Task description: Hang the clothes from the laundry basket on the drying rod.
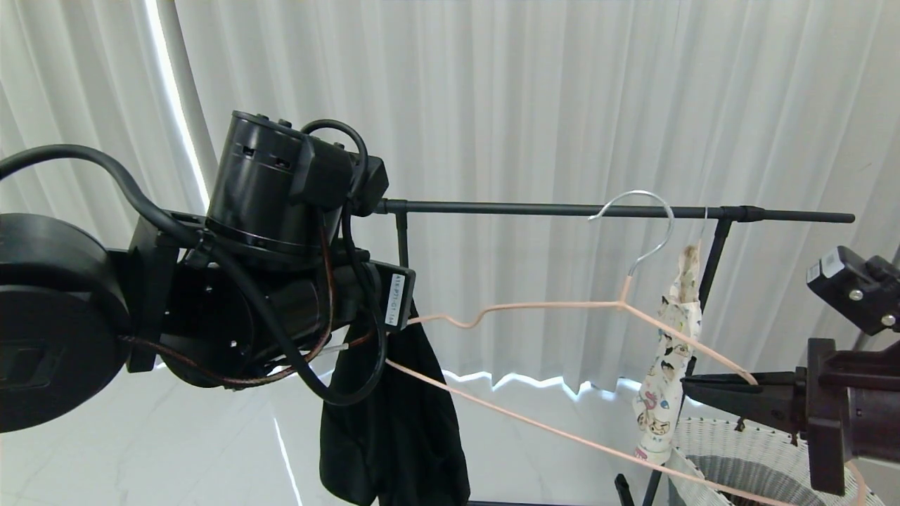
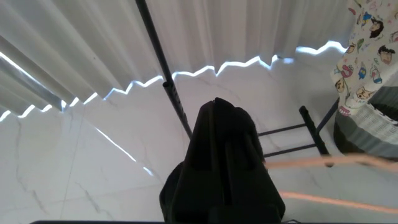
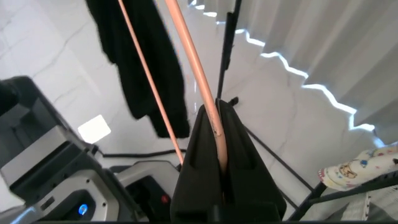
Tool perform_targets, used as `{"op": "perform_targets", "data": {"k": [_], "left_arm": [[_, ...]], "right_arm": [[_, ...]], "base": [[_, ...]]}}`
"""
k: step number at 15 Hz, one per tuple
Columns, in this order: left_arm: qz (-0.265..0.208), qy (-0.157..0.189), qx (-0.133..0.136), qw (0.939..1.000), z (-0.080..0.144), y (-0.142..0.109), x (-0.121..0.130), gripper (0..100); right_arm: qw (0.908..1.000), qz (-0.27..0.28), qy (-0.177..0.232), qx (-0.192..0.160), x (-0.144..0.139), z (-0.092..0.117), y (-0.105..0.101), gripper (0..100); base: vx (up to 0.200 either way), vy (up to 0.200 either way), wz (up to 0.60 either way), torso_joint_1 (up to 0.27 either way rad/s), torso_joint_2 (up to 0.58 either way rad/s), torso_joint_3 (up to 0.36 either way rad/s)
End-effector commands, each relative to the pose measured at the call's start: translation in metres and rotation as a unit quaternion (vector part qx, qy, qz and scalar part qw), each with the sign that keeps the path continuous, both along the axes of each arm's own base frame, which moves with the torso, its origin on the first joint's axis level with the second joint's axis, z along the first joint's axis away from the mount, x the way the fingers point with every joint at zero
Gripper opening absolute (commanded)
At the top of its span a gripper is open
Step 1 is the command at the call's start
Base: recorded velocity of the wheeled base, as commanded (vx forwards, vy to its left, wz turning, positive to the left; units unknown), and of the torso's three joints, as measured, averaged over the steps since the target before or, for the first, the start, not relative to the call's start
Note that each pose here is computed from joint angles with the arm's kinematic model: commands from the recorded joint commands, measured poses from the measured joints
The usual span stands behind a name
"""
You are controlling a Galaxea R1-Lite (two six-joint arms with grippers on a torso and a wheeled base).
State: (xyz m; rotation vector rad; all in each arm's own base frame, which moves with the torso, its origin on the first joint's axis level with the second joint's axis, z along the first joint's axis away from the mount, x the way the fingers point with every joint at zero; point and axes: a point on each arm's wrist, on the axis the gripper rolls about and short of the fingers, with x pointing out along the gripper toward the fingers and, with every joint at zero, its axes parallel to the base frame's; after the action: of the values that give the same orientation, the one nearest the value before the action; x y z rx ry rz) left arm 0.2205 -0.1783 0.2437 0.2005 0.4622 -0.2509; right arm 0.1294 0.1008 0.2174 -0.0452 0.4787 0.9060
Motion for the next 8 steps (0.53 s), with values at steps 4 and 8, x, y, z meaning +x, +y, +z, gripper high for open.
{"op": "perform_targets", "data": {"k": [4, 8], "left_arm": [[0.000, 0.000, 0.001, 1.0000, 0.000, 0.000, -0.001, 0], [0.001, 0.000, 0.001, 1.0000, 0.000, 0.000, -0.001, 0]], "right_arm": [[1.0000, -0.005, -0.006, -0.005, 0.006, 0.001, 0.008, 0], [0.9994, -0.029, -0.019, 0.001, 0.014, 0.006, 0.006, 0]], "base": [[0.000, 0.000, 0.00, 0.000, 0.00, 0.000], [0.000, 0.000, 0.00, 0.000, 0.00, 0.000]]}}
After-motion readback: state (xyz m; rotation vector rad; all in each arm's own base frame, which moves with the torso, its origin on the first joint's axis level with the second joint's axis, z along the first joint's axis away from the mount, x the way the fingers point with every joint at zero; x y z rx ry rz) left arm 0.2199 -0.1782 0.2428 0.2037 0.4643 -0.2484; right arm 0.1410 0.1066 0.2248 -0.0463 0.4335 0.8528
